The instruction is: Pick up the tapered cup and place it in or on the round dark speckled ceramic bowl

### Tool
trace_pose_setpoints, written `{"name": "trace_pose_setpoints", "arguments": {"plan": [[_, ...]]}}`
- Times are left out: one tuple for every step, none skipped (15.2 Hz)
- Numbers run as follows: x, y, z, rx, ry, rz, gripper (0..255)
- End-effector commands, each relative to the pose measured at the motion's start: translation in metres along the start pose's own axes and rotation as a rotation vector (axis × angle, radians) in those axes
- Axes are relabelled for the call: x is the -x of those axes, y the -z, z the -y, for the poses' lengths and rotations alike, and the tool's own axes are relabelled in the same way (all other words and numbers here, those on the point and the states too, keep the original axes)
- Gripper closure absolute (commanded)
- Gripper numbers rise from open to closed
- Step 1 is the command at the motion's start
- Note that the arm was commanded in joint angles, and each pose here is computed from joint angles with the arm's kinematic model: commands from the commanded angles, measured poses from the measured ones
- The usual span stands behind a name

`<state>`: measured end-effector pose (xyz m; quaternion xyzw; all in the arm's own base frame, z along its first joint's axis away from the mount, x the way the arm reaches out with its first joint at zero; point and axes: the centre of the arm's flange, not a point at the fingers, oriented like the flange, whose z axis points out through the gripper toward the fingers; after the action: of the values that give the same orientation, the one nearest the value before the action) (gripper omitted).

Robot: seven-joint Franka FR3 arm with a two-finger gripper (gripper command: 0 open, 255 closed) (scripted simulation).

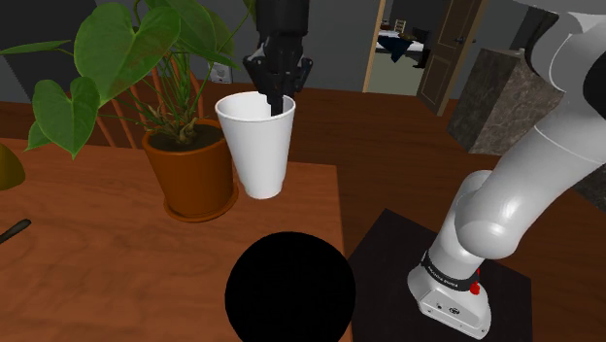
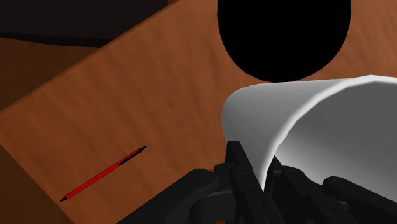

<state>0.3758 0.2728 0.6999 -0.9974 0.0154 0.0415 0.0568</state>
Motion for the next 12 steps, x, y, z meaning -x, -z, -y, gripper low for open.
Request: {"name": "trace_pose_setpoints", "arguments": {"plan": [[0.019, 0.005, 0.009, 0.000, 0.000, 0.000, 255], [0.030, 0.008, 0.014, 0.000, 0.000, 0.000, 255], [0.042, 0.010, 0.020, 0.000, 0.000, 0.000, 255], [0.054, 0.013, 0.026, 0.000, 0.000, 0.000, 255], [0.065, 0.016, 0.032, 0.000, 0.000, 0.000, 255], [0.077, 0.019, 0.037, 0.000, 0.000, 0.000, 255], [0.088, 0.022, 0.043, 0.000, 0.000, 0.000, 255], [0.100, 0.025, 0.049, 0.000, 0.000, 0.000, 255], [0.111, 0.027, 0.054, 0.000, 0.000, 0.000, 255], [0.123, 0.030, 0.060, 0.000, 0.000, 0.000, 255], [0.135, 0.033, 0.066, 0.000, 0.000, 0.000, 255], [0.144, 0.035, 0.070, 0.000, 0.000, 0.000, 255]]}}
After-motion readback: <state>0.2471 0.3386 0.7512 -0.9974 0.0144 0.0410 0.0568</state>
